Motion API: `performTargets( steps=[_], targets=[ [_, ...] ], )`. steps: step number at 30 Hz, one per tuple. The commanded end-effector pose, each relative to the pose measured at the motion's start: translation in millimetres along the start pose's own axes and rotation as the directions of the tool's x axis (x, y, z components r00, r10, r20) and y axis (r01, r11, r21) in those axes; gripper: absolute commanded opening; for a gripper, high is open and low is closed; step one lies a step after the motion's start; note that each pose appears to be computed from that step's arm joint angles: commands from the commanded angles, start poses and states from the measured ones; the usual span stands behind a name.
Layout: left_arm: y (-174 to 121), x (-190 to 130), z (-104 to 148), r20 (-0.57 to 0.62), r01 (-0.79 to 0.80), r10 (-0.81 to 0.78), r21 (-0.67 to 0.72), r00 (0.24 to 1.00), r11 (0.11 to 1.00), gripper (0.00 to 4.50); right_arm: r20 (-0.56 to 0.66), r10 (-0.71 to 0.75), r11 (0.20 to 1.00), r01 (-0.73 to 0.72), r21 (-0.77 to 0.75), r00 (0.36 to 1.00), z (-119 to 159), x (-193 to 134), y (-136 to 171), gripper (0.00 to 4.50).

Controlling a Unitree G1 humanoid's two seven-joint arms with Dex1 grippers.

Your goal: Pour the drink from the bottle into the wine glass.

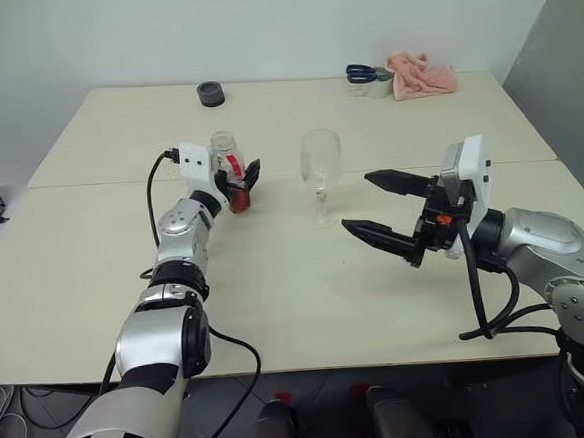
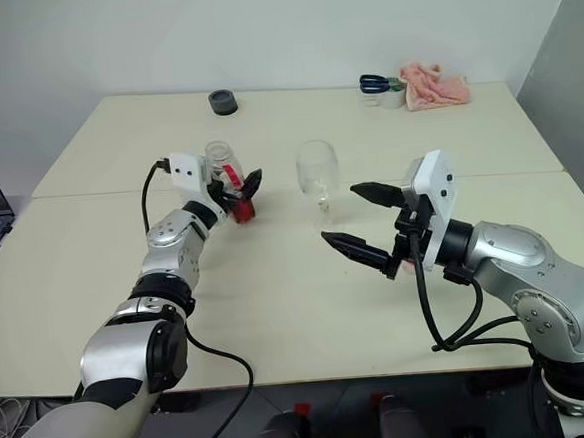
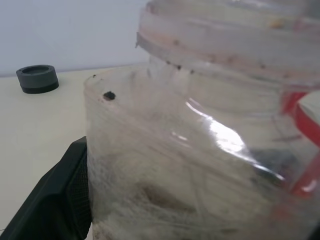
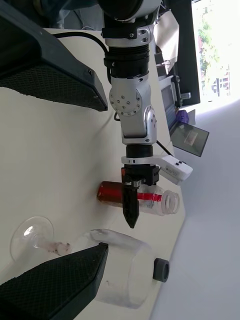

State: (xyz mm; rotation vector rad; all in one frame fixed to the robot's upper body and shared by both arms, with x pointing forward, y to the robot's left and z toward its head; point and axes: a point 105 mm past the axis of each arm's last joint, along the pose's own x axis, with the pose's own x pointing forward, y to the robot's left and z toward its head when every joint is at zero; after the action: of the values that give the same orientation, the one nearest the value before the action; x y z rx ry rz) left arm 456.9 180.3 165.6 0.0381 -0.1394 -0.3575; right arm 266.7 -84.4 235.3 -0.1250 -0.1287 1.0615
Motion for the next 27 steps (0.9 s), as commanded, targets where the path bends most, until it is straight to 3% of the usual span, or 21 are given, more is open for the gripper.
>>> performTargets(
  steps=[1, 4, 11, 15, 20, 27],
  targets=[
    [6, 3, 19, 0.048, -0.009, 0.008, 0.021, 0.999, 1.0, 4.1, 0.04, -0.004, 0.998, 0.007, -0.062, 0.999, 15, -3, 2, 4.5],
    [6, 2, 18, 0.05, -0.009, 0.008, 0.022, 0.999, 1.0, 3.45, 0.041, -0.003, 0.998, 0.006, -0.062, 0.999, 15, -2, 3, 4.5],
    [3, 1, 15, 0.038, 0.016, -0.016, 0.009, 0.999, 1.0, 3.43, 0.04, 0.0, 0.998, 0.003, -0.062, 0.999, 14, 1, 3, 4.5],
    [-15, 0, 15, 0.033, 0.175, -0.176, 0.012, 0.984, 0.984, 3.43, 0.037, 0.001, 0.998, 0.001, -0.063, 0.999, 13, 2, 4, 4.5],
    [-37, -11, 10, -0.035, 0.429, -0.428, 0.031, 0.903, 0.903, 3.43, 0.037, 0.002, 0.998, 0.001, -0.065, 0.999, 13, 2, 5, 4.5],
    [-33, -15, 4, -0.094, 0.444, -0.437, 0.084, 0.895, 0.892, 3.43, 0.048, 0.002, 0.997, 0.001, -0.074, 0.999, 23, 3, 5, 4.5]
  ],
)
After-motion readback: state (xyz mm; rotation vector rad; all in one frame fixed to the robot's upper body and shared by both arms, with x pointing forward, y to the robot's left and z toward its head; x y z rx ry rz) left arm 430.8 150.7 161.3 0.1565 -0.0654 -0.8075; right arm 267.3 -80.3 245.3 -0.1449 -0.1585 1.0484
